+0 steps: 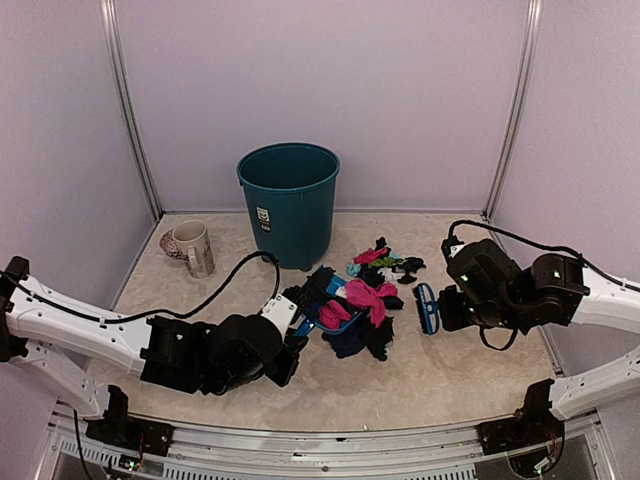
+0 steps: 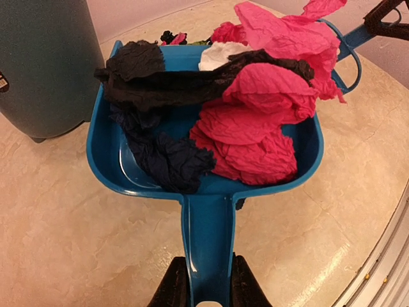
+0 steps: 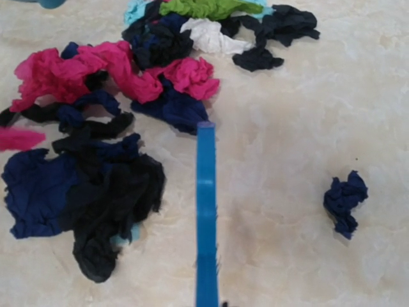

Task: Sweep away the paper scraps from the table
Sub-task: Dump the paper scraps into the trash bin.

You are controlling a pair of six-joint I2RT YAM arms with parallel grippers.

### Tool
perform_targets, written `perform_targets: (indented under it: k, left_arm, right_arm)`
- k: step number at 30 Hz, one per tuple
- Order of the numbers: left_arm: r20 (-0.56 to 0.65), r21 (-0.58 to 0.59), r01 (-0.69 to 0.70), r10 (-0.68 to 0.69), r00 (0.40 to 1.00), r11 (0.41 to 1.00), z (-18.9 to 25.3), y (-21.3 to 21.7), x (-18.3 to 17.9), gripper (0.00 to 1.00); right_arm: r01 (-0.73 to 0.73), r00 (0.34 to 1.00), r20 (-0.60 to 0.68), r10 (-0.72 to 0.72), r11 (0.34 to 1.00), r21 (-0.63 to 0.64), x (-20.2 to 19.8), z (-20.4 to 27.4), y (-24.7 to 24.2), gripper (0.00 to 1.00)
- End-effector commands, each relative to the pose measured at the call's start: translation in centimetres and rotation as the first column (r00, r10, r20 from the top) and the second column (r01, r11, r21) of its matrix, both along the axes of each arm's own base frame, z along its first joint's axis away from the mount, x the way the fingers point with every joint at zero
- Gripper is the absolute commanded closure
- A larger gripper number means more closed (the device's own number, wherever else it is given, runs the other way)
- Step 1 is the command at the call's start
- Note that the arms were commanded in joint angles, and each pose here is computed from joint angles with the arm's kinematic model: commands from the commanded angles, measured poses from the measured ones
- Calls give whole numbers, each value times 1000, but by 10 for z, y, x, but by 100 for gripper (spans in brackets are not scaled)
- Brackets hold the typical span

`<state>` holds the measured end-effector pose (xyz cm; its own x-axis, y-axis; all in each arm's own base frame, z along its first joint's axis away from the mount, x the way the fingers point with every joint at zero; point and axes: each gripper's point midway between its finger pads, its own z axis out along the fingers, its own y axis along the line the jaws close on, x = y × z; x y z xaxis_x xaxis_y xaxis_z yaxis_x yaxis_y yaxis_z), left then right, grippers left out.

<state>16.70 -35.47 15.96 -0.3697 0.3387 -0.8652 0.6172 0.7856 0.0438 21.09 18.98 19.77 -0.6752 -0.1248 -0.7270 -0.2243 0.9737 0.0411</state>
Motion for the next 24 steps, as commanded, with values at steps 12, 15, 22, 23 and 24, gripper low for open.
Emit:
perform_targets:
  k: [12,15,22,23,24]
  left_arm:
    - [19,-27,2,-1,1000,1000,98,3,20,96]
    - [19,-12,-11,11,1000,1000,108,6,27,96]
    - [50,12,-63,63,997,998,141,10,52,96]
    - [58,15,-77,76,995,997,147,12,57,96]
    - [66,14,-97,95,993,995,153,15,65,96]
  right_arm:
    - [21,999,34,-22,999,39,7,-6,-4,100]
    - [17,999,41,-19,999,48,8,-6,-4,100]
    - [4,999,44,-6,998,58,11,-10,0,100]
    - [2,999,44,-5,998,60,11,-11,1,100]
    - [0,999,45,-3,998,63,12,-11,1,100]
